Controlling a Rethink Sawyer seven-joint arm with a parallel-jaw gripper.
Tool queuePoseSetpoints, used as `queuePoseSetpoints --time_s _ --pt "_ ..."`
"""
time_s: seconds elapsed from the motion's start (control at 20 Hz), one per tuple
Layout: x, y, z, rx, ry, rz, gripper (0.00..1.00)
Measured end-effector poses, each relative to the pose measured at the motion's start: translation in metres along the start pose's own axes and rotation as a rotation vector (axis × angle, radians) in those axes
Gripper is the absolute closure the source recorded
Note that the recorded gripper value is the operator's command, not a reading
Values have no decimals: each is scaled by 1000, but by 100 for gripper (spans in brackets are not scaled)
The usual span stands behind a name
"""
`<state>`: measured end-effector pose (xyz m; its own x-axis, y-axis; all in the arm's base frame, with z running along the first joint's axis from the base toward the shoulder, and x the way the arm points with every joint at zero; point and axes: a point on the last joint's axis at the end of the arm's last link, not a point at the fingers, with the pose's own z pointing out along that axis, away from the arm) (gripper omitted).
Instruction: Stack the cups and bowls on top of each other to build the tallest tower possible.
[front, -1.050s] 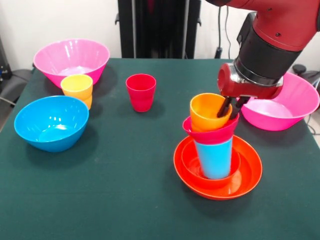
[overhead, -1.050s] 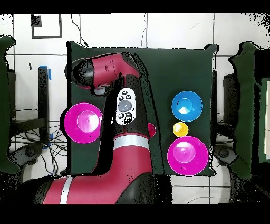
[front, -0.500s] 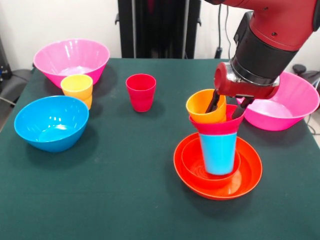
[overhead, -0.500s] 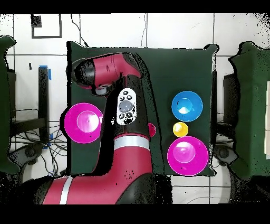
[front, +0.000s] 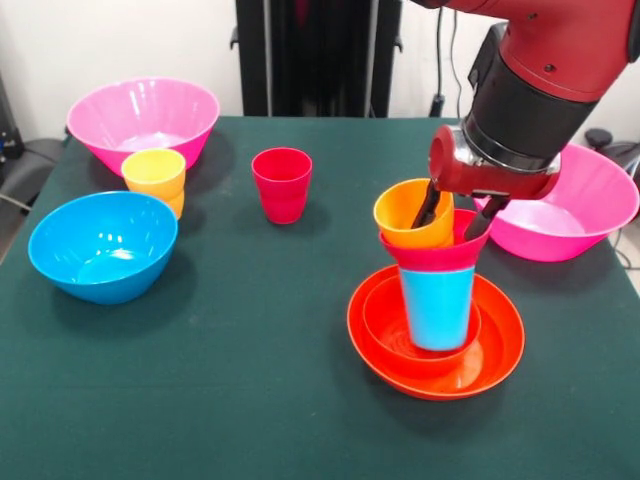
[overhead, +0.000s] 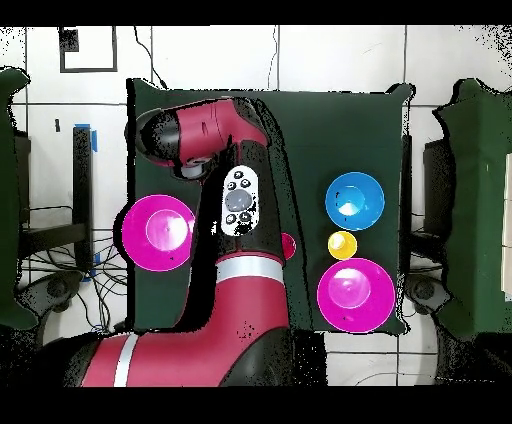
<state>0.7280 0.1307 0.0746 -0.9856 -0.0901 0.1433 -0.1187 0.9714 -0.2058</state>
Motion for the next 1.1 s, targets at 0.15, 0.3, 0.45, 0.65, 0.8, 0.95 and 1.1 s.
queuePoseSetpoints --time_s 0.15,0.3,0.45,0.65,0.8,0.95,1.1 --pt "-7 -2 -3 2 -16 4 0" --pt "-13 -3 -7 4 -30 8 0" --pt "-19 -6 -12 6 -47 13 0" --pt "-25 -9 -18 10 -64 18 0" --pt "-26 -12 -20 15 -69 22 0" --pt "-26 -15 -20 19 -68 24 0" --pt "-25 -14 -20 18 -64 25 0"
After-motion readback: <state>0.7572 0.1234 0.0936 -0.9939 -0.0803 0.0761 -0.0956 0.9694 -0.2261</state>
